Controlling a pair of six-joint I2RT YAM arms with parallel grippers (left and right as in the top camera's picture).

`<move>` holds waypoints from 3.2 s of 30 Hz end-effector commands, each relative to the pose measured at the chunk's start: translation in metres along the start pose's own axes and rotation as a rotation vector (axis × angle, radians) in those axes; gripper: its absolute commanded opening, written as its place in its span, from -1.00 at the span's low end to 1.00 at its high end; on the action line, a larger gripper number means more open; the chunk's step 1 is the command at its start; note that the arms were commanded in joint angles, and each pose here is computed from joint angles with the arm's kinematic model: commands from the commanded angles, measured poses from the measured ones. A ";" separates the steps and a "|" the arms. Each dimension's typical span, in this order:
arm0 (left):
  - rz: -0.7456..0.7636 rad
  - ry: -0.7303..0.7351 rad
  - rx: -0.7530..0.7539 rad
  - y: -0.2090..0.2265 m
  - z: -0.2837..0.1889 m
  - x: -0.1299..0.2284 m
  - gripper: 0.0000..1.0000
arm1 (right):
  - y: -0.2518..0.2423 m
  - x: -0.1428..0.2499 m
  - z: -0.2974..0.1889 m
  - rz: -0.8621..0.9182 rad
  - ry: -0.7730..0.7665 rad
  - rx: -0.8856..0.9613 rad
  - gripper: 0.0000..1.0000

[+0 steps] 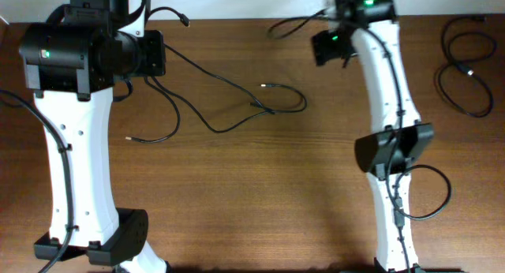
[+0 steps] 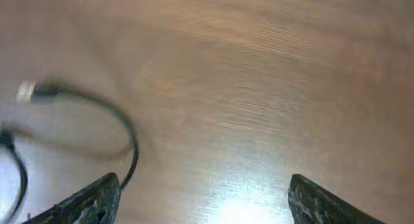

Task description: Untangle cables

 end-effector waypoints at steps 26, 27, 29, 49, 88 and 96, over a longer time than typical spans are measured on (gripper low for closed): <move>0.162 0.137 0.388 -0.165 0.251 -0.033 -1.00 | -0.008 -0.006 -0.095 -0.150 -0.248 -0.061 0.72; 0.162 0.137 0.388 -0.165 0.251 -0.033 -1.00 | -0.008 -0.006 -0.095 -0.150 -0.248 -0.061 0.73; 0.162 0.137 0.388 -0.165 0.251 -0.033 -1.00 | -0.008 -0.005 -0.095 -0.150 -0.246 -0.061 0.73; 0.153 0.015 0.323 -0.153 0.205 -0.063 0.41 | -0.006 -0.005 -0.093 -0.154 -0.244 -0.087 0.74; 0.132 -0.167 0.005 -0.091 0.098 -0.080 0.98 | 0.055 0.111 0.135 -0.946 0.152 -0.823 -0.92; 0.134 -0.156 0.006 -0.091 0.099 -0.078 0.98 | 0.055 0.054 0.066 -0.795 0.024 -0.724 -0.91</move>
Point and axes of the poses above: each gripper's point midway between its finger pads, its own z axis out along the fingers, its own y axis along the line the jaws close on, x = y × z, the point moved 8 cm from there along -z, back along the fingers, and after that the axes turned 10 degrees about z, right-handed, at the moved point
